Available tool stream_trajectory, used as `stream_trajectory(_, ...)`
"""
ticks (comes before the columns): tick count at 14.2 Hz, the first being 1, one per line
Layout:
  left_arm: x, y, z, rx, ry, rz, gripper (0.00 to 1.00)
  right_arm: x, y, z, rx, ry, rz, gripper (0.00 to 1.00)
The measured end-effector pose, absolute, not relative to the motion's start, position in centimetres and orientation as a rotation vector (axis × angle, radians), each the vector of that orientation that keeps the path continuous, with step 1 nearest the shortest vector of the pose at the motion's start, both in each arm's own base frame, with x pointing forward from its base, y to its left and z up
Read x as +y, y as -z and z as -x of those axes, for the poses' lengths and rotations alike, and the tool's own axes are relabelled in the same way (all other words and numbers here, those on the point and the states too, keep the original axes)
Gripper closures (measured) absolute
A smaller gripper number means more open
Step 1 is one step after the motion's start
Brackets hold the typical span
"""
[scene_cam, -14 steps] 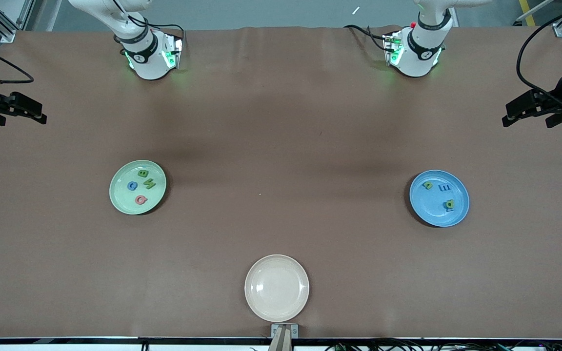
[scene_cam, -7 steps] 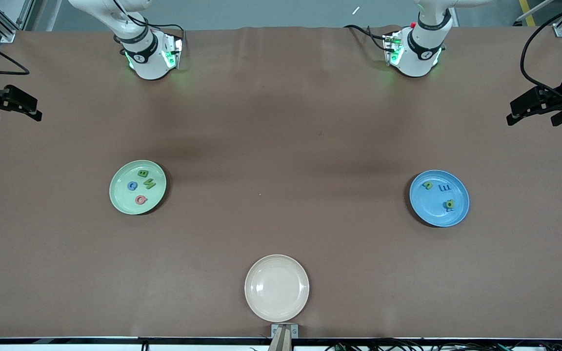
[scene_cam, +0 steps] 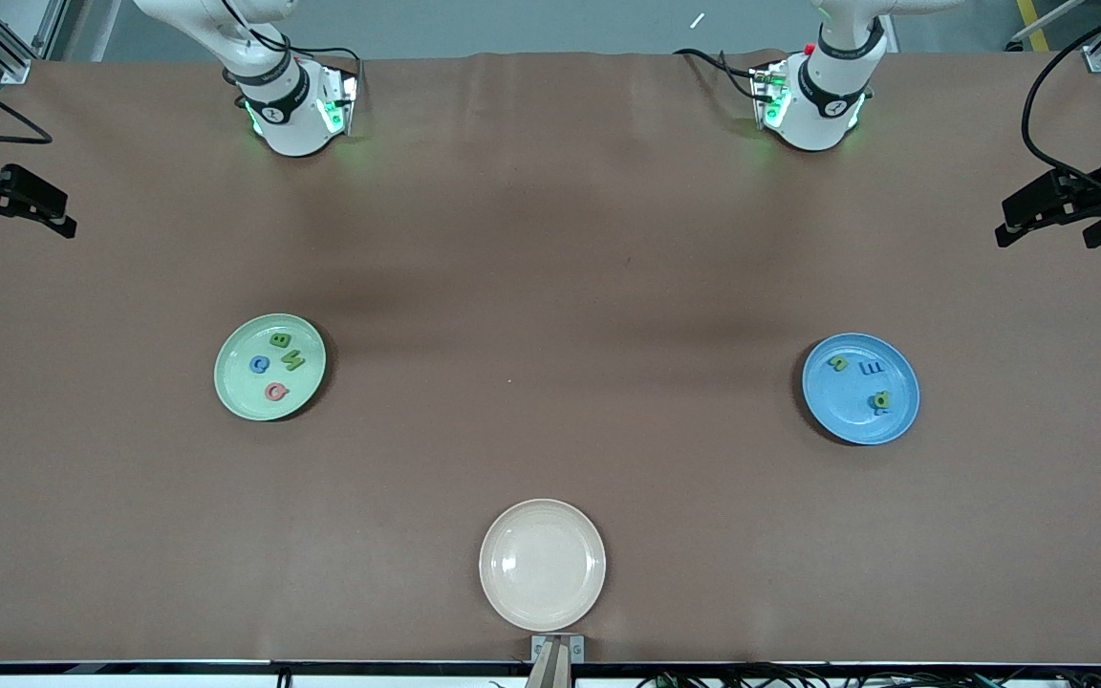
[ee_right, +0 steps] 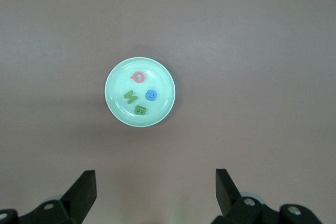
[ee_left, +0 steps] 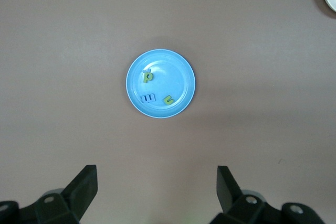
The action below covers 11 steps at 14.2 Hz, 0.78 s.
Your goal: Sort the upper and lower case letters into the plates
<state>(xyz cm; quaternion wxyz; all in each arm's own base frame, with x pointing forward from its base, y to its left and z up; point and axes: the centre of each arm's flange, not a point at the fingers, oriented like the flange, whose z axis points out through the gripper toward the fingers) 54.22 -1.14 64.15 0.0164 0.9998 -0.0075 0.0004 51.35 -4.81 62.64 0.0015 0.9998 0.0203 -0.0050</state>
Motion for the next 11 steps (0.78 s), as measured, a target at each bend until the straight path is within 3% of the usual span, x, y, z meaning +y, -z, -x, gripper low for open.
stream_trajectory(11, -1.59, -64.36, -54.37, -0.036, -0.026, -3.109, 0.00, -4.91, -62.70, -51.33, 0.061, 0.019, -3.138, 0.00)
